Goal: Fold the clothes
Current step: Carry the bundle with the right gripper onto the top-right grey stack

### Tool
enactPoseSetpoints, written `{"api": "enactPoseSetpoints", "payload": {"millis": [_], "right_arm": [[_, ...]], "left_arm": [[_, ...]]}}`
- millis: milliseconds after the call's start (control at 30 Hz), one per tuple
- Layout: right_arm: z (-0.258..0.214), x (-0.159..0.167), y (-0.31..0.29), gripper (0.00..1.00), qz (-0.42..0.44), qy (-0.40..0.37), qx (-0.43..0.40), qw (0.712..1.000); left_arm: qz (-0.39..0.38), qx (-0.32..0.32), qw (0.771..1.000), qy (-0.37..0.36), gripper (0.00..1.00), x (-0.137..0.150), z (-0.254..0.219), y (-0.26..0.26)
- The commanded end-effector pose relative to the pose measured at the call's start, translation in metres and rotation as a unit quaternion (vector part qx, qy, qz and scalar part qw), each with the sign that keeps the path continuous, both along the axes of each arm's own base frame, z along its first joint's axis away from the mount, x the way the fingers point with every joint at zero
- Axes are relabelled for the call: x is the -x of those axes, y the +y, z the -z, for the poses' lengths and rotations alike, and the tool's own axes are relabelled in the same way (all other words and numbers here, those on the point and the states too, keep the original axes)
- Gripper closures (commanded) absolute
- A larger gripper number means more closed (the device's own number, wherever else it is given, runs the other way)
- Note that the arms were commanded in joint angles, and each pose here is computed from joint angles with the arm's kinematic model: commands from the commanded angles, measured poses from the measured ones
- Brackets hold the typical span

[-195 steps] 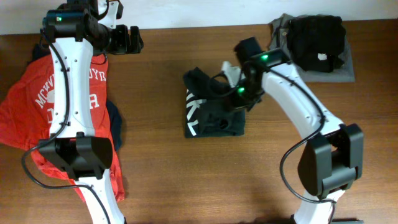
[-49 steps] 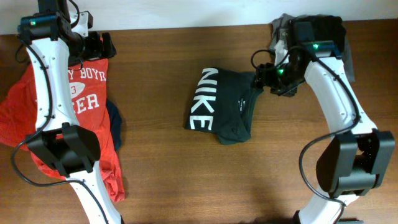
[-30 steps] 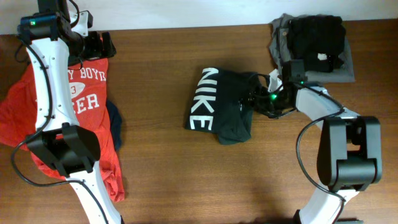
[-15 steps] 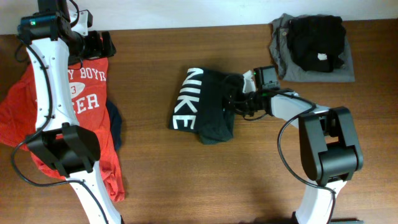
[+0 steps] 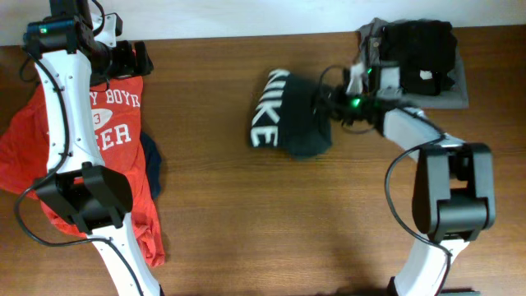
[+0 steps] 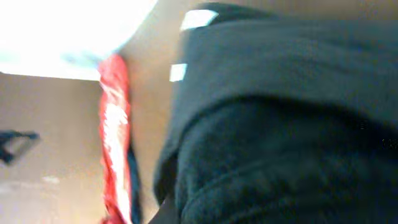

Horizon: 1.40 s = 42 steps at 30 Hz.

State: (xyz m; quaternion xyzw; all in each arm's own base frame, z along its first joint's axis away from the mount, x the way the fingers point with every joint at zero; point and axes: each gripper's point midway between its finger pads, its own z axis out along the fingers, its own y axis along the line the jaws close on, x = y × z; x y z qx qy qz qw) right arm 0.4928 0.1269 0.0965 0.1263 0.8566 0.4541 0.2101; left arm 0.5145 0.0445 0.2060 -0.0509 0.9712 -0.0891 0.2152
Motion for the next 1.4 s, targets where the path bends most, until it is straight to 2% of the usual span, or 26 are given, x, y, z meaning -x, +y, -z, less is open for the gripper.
{"api": "enactPoseSetpoints", "payload": {"millis": [0, 100, 367, 500, 600, 700, 867, 967, 1167, 1367], "right_arm": [[-0.09, -0.029, -0.013, 0.96, 0.019, -0.081, -0.031, 0.996], [-0.132, -0.048, -0.024, 0.96, 0.032, -0.13, -0.029, 0.991], [-0.203, -0.077, -0.066, 0.96, 0.089, -0.216, -0.003, 0.972], [-0.222, -0.092, -0.108, 0.96, 0.172, -0.22, 0.002, 0.96], [-0.231, -0.103, -0.162, 0.96, 0.278, -0.215, -0.008, 0.936], [-0.246, -0.108, -0.191, 0.96, 0.326, -0.246, 0.003, 0.913], [-0.249, -0.112, -0.231, 0.96, 0.421, -0.25, 0.023, 0.871], [-0.248, -0.115, -0.247, 0.96, 0.451, -0.257, 0.025, 0.855], [-0.235, -0.132, -0.266, 0.96, 0.47, -0.277, -0.011, 0.838], [-0.191, -0.145, -0.294, 0.96, 0.492, -0.255, -0.018, 0.832]], "left_arm": [[0.005, -0.006, 1.0, -0.001, 0.01, -0.002, 0.003, 0.002], [0.006, -0.006, 1.0, -0.004, 0.01, -0.004, 0.003, 0.001], [0.007, -0.006, 1.0, -0.003, 0.01, -0.004, 0.003, 0.0], [0.007, -0.007, 1.0, -0.005, 0.01, -0.004, 0.003, 0.0], [0.01, -0.007, 1.0, -0.009, 0.01, -0.006, 0.002, -0.003], [0.011, -0.008, 1.0, -0.013, 0.01, -0.008, 0.001, -0.004], [0.012, -0.008, 1.0, -0.014, 0.01, -0.009, 0.001, -0.004], [0.012, -0.008, 1.0, -0.014, 0.01, -0.009, 0.001, -0.004], [0.012, -0.008, 1.0, -0.013, 0.01, -0.008, 0.001, -0.004], [0.013, -0.008, 1.0, -0.012, 0.01, -0.008, 0.002, -0.005]]}}
